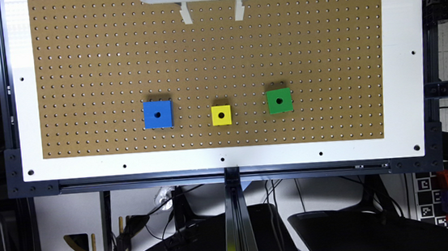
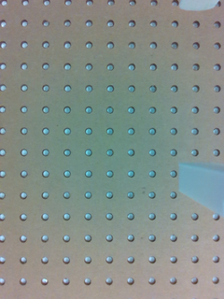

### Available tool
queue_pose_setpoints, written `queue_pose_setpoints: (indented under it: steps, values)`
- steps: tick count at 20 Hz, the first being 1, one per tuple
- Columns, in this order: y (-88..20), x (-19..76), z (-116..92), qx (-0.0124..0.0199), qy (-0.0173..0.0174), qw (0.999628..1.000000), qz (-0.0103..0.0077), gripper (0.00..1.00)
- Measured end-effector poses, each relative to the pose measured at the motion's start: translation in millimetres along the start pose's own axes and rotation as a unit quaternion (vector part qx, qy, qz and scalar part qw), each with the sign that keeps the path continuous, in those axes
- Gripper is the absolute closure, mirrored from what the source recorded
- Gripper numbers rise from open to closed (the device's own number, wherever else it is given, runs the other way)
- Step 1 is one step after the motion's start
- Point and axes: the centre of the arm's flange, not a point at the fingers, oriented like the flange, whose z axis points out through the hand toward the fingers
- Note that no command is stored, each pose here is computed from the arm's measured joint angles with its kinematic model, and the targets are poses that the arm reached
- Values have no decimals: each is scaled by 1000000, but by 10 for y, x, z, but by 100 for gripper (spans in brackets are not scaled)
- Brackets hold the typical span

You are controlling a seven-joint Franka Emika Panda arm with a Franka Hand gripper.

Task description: Pick up green block.

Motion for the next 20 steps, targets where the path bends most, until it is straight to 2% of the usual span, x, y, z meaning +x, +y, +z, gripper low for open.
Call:
queue_pose_setpoints:
  steps: [2, 4, 5, 8, 9, 11, 13, 16, 18, 20]
  values:
    - [2, -2, 3, -313, -304, 1000000, 16, 0]
    - [-46, -42, -5, 588, 240, 999999, -1609, 0]
    - [-98, -86, -14, 1289, 1118, 999995, -2482, 0]
    - [-279, -205, -58, 4157, 6264, 999966, -3460, 0]
    - [-346, -215, -74, 5269, 8152, 999947, -3506, 0]
    - [-504, -185, -83, 7392, 9428, 999919, -4211, 0]
    - [-714, -145, -64, 8939, 8401, 999914, -4561, 0]
    - [-1065, -97, 11, 11185, 2852, 999920, -5263, 0]
    - [-1262, -114, 43, 14173, -116, 999885, -5363, 0]
    - [-1436, -157, 63, 17730, -2724, 999824, -5491, 0]
